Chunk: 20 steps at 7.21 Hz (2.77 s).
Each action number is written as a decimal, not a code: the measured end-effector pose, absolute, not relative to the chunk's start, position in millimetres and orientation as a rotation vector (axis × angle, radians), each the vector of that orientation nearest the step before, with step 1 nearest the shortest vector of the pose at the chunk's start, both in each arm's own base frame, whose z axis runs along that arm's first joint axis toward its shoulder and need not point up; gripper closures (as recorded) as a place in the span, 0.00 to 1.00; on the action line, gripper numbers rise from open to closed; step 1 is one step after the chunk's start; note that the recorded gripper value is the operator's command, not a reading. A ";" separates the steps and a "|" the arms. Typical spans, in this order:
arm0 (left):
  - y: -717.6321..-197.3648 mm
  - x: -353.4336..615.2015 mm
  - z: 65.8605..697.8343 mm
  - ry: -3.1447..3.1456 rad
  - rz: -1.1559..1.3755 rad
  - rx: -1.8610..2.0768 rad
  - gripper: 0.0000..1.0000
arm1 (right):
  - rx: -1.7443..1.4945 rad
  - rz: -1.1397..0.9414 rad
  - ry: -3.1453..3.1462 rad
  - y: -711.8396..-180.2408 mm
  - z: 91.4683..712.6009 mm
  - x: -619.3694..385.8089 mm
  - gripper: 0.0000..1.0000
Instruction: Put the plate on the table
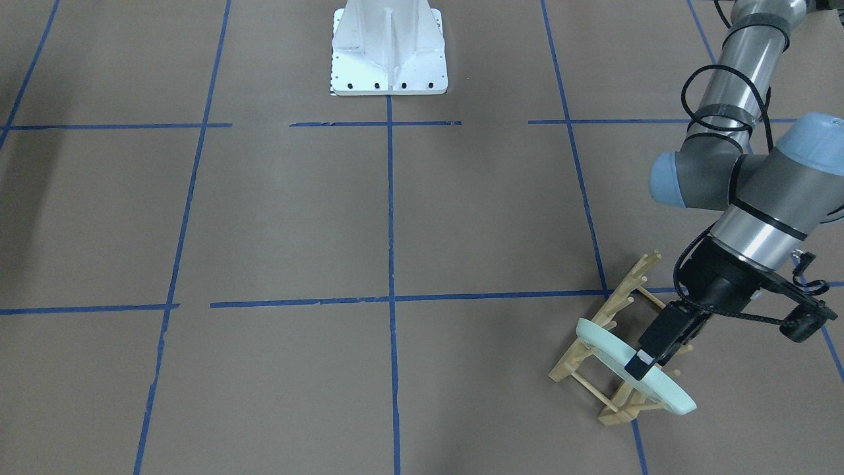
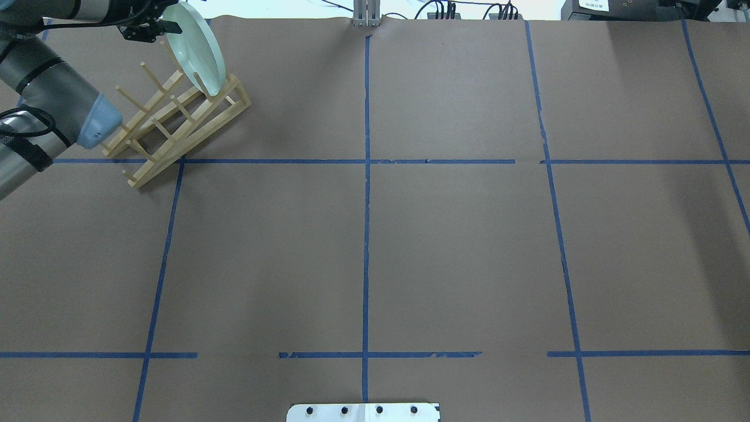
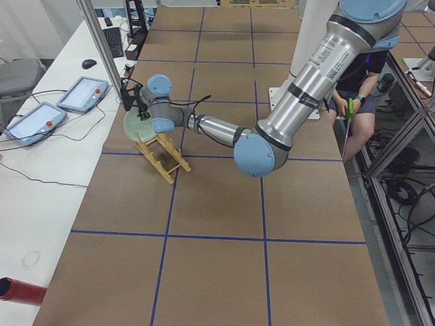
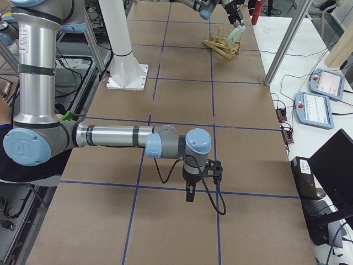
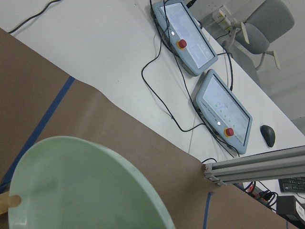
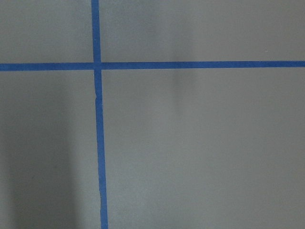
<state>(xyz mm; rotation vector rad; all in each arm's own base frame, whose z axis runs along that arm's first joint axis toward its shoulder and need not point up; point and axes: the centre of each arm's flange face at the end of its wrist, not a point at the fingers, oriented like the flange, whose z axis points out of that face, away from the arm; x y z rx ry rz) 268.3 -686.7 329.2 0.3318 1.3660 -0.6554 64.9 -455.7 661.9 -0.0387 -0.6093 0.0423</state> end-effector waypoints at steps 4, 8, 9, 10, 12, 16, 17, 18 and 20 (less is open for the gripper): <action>-684.7 265.9 326.5 1.371 -0.650 0.339 0.76 | -0.039 0.042 -0.609 -455.7 661.9 64.9 0.00; -674.2 251.8 304.1 1.411 -0.633 0.375 1.00 | -0.039 0.042 -0.609 -455.7 661.9 64.7 0.00; -673.5 250.7 303.8 1.413 -0.634 0.375 1.00 | -0.039 0.042 -0.610 -455.7 661.9 64.8 0.00; -673.3 250.2 305.1 1.411 -0.635 0.374 1.00 | -0.039 0.042 -0.610 -455.7 661.8 64.7 0.00; -674.2 245.6 305.4 1.412 -0.641 0.376 1.00 | -0.039 0.042 -0.609 -455.7 661.9 64.7 0.00; -674.9 165.7 286.4 1.453 -0.614 0.367 1.00 | -0.039 0.042 -0.609 -455.7 661.9 64.8 0.00; -670.6 138.5 275.9 1.463 -0.603 0.352 1.00 | -0.039 0.043 -0.609 -455.7 661.9 64.7 0.00; -662.5 119.2 258.6 1.462 -0.594 0.322 1.00 | -0.039 0.043 -0.609 -455.7 661.9 64.7 0.00; -636.0 104.5 211.6 1.433 -0.610 0.265 1.00 | -0.039 0.042 -0.609 -455.7 661.9 64.6 0.00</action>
